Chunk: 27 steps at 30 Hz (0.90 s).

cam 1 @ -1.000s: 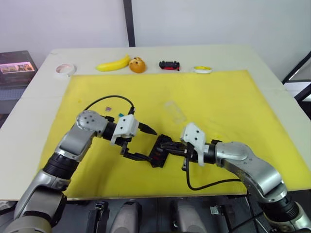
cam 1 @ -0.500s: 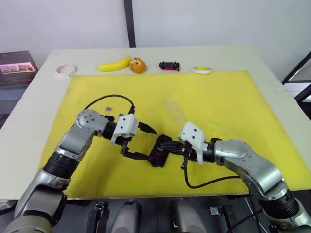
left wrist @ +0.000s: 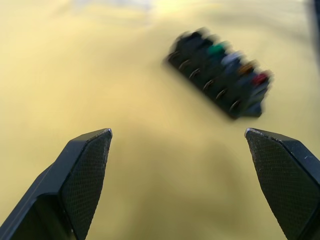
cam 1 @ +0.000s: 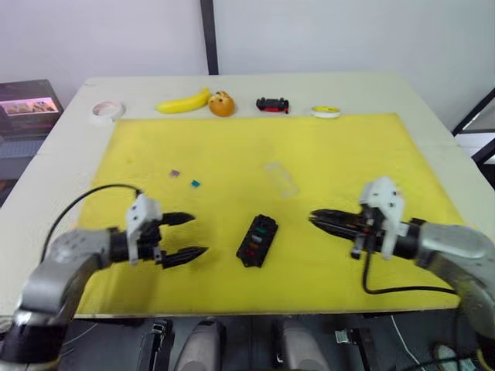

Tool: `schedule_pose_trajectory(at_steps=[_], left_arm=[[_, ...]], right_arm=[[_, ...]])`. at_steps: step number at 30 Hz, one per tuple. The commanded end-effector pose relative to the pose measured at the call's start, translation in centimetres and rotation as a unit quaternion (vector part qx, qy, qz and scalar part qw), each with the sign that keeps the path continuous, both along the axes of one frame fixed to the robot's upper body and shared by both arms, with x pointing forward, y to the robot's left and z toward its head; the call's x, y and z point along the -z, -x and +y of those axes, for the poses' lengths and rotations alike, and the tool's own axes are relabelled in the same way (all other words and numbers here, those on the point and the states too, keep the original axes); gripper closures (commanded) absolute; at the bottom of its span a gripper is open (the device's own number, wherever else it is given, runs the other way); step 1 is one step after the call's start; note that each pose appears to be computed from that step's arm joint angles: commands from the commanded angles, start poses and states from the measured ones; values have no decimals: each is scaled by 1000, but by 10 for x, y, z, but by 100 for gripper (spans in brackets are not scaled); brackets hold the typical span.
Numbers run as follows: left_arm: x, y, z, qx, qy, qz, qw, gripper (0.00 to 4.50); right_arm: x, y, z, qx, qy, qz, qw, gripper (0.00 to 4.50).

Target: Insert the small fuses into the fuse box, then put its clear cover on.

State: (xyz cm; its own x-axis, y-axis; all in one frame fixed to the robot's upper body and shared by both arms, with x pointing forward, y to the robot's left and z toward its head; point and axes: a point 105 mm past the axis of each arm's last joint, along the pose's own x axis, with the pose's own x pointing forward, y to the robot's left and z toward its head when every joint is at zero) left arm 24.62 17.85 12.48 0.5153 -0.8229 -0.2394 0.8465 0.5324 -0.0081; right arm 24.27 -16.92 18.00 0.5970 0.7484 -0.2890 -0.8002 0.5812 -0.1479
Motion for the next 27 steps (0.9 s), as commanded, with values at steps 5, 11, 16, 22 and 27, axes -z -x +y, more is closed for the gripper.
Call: schedule_pose_trajectory(at_steps=[5,11,16,22,27], left_arm=[[-7,37,73,-243,35,2,969,0],[2,50,101,-331,82,41,939,0],[-1,39,79,-308,120,57,942,0],[-20,9,31,-221,316,198,901,0],[-37,-25,26,-231,393,241,857,0]], right_arm=[[-18,5,-71,77,36,-12,996,3],[-15,3,-82,91,49,-19,995,3],[-22,-6,-65,76,31,-37,996,3],[-32,-13,-3,-13,-18,-38,999,3],[-35,-8,42,-79,-34,-36,996,3]])
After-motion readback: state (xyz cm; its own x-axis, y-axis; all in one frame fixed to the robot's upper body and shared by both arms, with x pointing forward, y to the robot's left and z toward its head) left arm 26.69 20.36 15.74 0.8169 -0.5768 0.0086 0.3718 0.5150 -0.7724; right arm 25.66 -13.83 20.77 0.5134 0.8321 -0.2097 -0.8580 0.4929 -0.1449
